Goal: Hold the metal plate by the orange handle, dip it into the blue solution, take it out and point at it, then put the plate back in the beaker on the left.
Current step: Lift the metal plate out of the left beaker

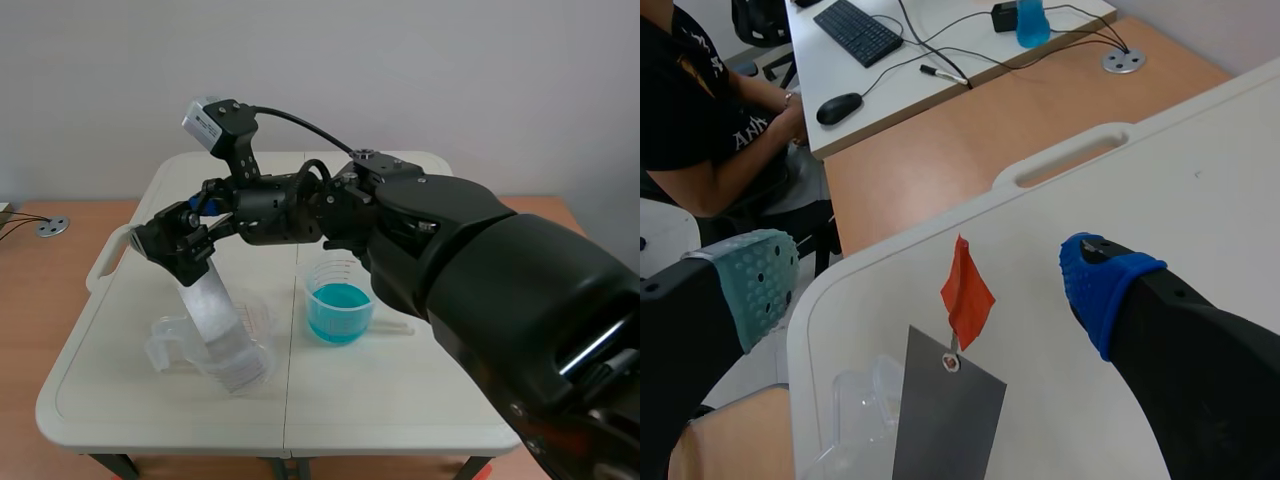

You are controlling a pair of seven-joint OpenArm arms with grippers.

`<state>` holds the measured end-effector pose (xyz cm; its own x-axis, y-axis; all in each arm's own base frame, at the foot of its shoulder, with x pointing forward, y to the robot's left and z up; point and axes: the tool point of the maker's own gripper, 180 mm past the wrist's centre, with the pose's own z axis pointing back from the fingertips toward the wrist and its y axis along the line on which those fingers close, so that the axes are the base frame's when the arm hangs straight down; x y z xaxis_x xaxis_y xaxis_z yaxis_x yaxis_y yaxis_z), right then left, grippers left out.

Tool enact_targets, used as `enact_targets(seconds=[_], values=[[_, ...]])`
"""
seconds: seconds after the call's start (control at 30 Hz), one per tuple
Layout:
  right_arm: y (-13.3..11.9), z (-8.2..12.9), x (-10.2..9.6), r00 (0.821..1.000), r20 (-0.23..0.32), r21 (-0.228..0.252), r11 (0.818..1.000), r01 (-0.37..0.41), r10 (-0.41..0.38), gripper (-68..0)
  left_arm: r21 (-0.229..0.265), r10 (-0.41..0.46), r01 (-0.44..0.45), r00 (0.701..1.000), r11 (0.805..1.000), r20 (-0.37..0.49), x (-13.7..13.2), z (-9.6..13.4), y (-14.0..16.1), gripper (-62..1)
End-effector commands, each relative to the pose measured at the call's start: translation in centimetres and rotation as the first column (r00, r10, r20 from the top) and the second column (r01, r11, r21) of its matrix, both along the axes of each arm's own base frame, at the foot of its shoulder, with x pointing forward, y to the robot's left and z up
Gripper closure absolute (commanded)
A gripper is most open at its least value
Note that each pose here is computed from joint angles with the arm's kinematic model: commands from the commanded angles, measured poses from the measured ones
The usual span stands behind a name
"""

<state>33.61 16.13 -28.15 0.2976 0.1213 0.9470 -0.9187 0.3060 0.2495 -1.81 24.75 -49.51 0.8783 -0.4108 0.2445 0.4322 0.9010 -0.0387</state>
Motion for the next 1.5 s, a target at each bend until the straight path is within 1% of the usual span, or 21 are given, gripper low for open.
enact_targets(seconds=[0.0, 0.07, 0.27, 0.57, 0.73, 0.87, 1.0, 1.47], values=[[0.88, 2.25, 0.29, 0.999, 0.042, 0.043, 0.999, -0.026, 0.024, -46.0, -0.009, -0.007, 0.007, 1.000, 1.000, 0.000, -0.18, 0.06, -0.45, -2.7], [0.88, 2.25, 0.29, 0.999, 0.042, 0.043, 0.999, -0.026, 0.024, -43.6, -0.010, -0.007, 0.007, 1.000, 1.000, -0.001, -0.21, 0.04, -0.54, -2.7], [0.86, 2.25, 0.30, 0.999, 0.042, 0.043, 0.999, -0.026, 0.024, -43.0, -0.008, -0.020, 0.020, 1.000, 1.000, -0.003, -0.39, -0.06, -0.77, -2.7], [0.86, 2.25, 0.30, 0.999, 0.042, 0.043, 0.999, -0.026, 0.024, -17.9, -0.007, -0.020, 0.020, 1.000, 1.000, -0.003, -0.36, -0.06, -0.75, -2.7], [0.87, 2.34, 0.32, 0.999, 0.038, 0.050, 0.998, -0.024, 0.022, -1.7, -0.010, -0.020, 0.020, 1.000, 1.000, 0.004, -0.25, -0.03, -0.81, -2.7], [0.88, 2.56, 0.36, 0.999, 0.029, 0.065, 0.998, -0.019, 0.017, -1.3, -0.009, -0.023, 0.024, 1.000, 1.000, 0.011, 0.15, -0.05, -0.79, -2.7], [0.88, 2.57, 0.37, 0.999, 0.030, 0.066, 0.998, -0.019, 0.017, -1.3, 0.002, -0.045, 0.045, 0.999, 0.999, 0.012, 0.28, -0.11, -0.69, -2.7], [0.86, 2.29, 0.20, 1.000, 0.023, 0.061, 0.998, -0.020, 0.019, -1.3, 0.003, -0.047, 0.047, 0.999, 0.999, 0.009, 0.22, -0.12, -0.67, -2.7]])
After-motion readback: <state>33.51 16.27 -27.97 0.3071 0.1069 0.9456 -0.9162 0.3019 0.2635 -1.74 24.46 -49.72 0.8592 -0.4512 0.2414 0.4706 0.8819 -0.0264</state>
